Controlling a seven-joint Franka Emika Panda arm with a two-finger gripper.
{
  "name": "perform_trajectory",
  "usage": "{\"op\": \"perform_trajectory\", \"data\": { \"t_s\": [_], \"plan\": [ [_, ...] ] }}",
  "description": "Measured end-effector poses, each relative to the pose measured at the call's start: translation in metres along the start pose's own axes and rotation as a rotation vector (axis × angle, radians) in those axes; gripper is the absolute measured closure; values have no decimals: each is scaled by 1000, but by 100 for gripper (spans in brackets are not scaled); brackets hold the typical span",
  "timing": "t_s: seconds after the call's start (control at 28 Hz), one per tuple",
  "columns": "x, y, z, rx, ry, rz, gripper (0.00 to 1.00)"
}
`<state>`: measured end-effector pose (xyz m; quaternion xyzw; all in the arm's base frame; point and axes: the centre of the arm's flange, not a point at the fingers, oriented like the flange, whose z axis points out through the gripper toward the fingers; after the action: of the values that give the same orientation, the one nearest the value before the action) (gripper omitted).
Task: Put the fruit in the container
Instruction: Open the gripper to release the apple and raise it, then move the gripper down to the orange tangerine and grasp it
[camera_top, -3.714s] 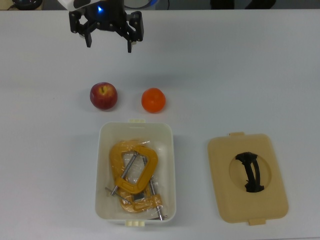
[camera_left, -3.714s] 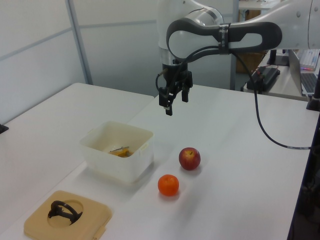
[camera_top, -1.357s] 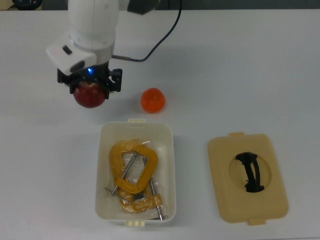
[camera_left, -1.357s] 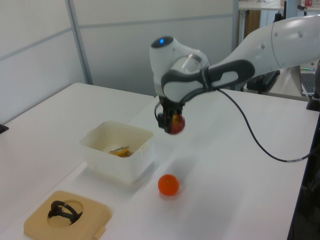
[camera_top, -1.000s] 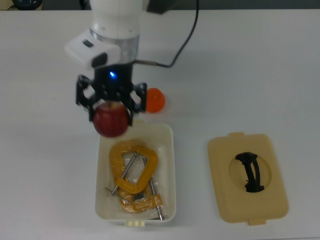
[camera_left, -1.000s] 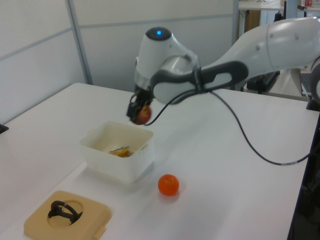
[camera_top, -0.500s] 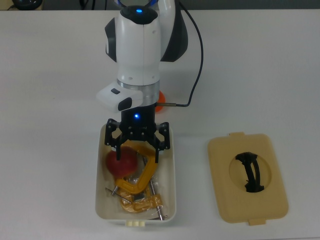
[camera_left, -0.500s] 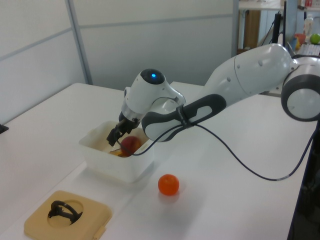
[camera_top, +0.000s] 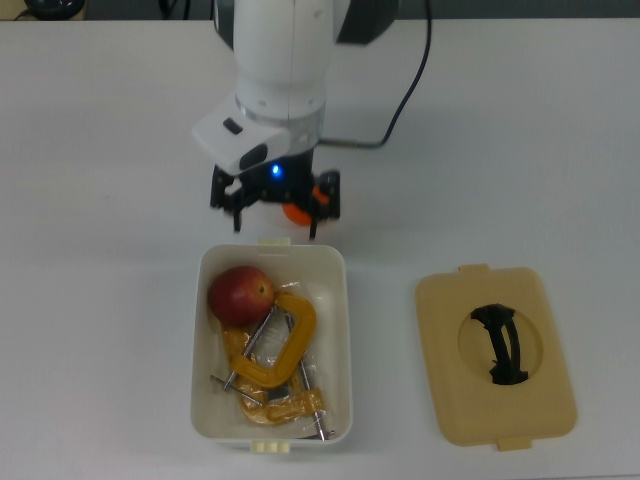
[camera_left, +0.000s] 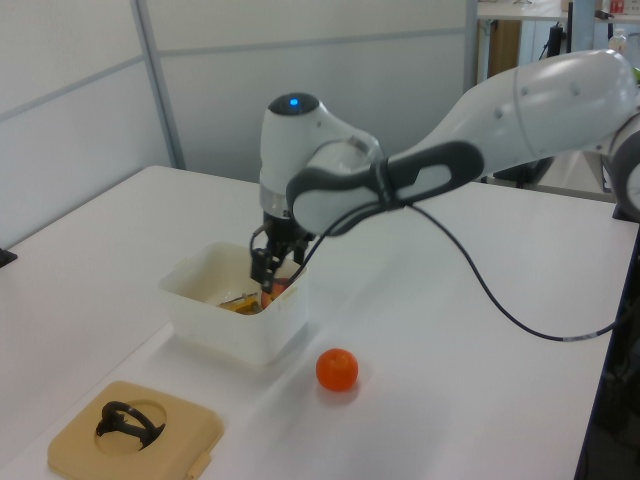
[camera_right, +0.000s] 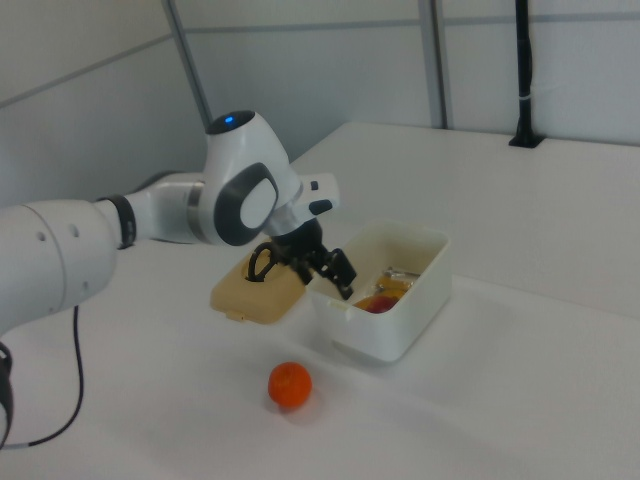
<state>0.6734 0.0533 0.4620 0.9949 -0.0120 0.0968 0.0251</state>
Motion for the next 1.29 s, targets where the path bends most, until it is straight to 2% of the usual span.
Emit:
{"op": "perform_trajectory", "data": {
  "t_s": [0.14,0.29,0.46,0.64,0.86,1.0,1.18,1.29],
  "plan": [
    [-22,-4,-8,21,-126,-97,0],
    [-41,-15,13,20,-206,-155,0],
    [-67,-33,62,-22,-291,-223,0],
    [-85,-49,102,-48,-296,-279,0],
    [-91,-51,122,-78,-305,-311,0],
    [-90,-52,129,-84,-292,-297,0],
    [-87,-52,130,-88,-271,-277,19],
    [-81,-51,122,-89,-252,-266,20]
  ]
}}
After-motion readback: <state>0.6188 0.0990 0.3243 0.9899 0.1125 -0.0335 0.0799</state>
